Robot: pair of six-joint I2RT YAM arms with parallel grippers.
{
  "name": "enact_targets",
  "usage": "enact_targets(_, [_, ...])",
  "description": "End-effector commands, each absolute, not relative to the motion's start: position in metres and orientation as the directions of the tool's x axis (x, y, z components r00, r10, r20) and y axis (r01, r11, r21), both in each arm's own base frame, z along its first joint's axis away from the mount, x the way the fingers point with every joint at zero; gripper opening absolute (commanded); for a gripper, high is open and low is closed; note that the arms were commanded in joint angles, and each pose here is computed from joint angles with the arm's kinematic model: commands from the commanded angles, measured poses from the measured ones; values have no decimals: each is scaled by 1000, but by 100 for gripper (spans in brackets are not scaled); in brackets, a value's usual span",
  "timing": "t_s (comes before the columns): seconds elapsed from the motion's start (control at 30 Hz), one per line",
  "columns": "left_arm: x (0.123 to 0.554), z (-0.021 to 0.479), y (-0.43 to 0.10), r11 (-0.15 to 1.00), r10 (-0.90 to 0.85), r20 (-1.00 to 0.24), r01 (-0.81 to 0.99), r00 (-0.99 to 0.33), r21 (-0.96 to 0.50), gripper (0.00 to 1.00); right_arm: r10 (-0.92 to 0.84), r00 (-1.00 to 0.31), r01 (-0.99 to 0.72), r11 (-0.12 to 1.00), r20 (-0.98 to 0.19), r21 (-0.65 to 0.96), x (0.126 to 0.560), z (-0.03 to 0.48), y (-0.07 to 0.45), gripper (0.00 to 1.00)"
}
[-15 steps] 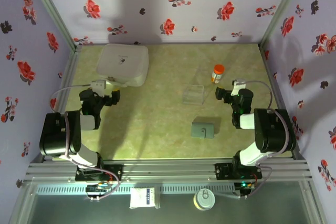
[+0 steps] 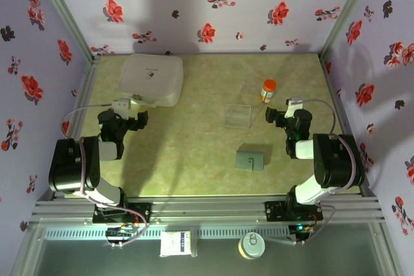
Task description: Take the credit cards out of the card holder
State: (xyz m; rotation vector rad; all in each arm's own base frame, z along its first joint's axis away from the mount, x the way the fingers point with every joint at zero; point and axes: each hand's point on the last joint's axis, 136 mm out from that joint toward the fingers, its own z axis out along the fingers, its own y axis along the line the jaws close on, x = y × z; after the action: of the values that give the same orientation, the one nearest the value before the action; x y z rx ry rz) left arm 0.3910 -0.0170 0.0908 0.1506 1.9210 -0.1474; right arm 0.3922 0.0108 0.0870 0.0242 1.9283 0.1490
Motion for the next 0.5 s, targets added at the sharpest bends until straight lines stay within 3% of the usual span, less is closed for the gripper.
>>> enact_targets(0.0, [391, 96, -18, 981, 53, -948, 195, -314, -10, 100, 78, -336, -59, 993, -939, 104, 394, 90, 9, 99])
enact_targets(0.47, [391, 97, -18, 981, 51, -949, 195, -312, -11, 100, 106, -347, 23, 994, -932, 105, 397, 88, -4, 99])
